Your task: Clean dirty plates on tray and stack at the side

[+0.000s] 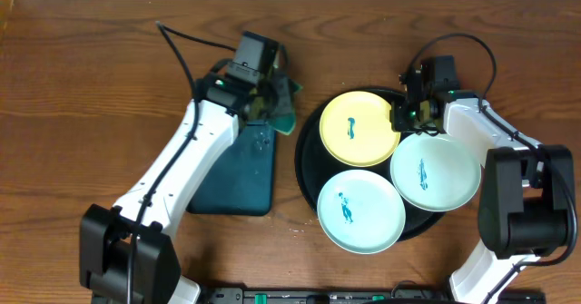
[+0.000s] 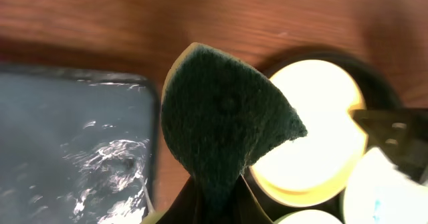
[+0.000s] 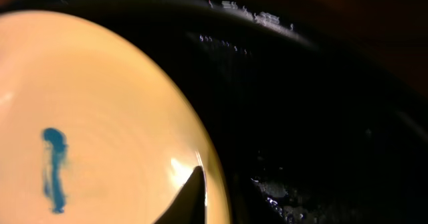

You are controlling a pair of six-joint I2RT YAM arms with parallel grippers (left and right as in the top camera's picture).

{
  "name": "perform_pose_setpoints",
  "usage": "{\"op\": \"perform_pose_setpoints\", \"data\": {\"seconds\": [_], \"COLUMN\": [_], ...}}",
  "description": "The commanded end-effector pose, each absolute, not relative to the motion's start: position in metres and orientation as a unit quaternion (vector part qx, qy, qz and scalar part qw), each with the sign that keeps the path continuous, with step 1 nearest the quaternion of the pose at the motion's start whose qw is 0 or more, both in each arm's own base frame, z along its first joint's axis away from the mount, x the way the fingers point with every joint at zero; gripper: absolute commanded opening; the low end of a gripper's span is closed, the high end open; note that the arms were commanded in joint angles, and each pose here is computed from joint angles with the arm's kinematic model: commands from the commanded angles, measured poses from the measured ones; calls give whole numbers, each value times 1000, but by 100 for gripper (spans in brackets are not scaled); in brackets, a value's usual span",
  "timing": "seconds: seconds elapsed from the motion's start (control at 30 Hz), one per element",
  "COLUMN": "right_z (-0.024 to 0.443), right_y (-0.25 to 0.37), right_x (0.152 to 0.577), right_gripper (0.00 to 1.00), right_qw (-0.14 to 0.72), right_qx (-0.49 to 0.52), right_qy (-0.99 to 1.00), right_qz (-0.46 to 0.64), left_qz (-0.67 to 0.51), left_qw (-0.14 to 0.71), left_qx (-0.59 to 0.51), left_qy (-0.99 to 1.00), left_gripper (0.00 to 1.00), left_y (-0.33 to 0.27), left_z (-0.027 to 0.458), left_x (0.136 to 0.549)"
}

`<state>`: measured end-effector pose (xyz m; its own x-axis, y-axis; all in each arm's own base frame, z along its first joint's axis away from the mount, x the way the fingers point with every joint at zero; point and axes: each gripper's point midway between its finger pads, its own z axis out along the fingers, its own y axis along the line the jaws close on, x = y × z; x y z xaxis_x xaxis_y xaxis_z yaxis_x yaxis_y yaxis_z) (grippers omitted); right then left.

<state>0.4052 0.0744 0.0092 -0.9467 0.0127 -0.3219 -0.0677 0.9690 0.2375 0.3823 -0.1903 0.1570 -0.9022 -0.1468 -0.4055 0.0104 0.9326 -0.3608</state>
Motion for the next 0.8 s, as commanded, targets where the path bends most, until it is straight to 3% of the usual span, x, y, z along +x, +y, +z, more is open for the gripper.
{"op": "perform_pose_setpoints", "data": {"seconds": [0.0, 0.53, 0.77], "right_z": [1, -8, -9], "right_y": [81, 95, 95], "right_x": [404, 382, 379], "right_gripper": [4, 1, 1], "right_qw": [149, 105, 99], "right_qx": [-22, -26, -31], "right_qy": [981, 987, 988], "right_qz": [121, 120, 119], "left_qz": [-208, -246, -318], "left_qw": [234, 188, 125], "left_qx": [-38, -48, -86], "left_qy": [949, 950, 936], "left_gripper": [8, 8, 8], "left_y": [-212, -308, -347], "left_z": [168, 82, 39], "left_x": [389, 392, 392]}}
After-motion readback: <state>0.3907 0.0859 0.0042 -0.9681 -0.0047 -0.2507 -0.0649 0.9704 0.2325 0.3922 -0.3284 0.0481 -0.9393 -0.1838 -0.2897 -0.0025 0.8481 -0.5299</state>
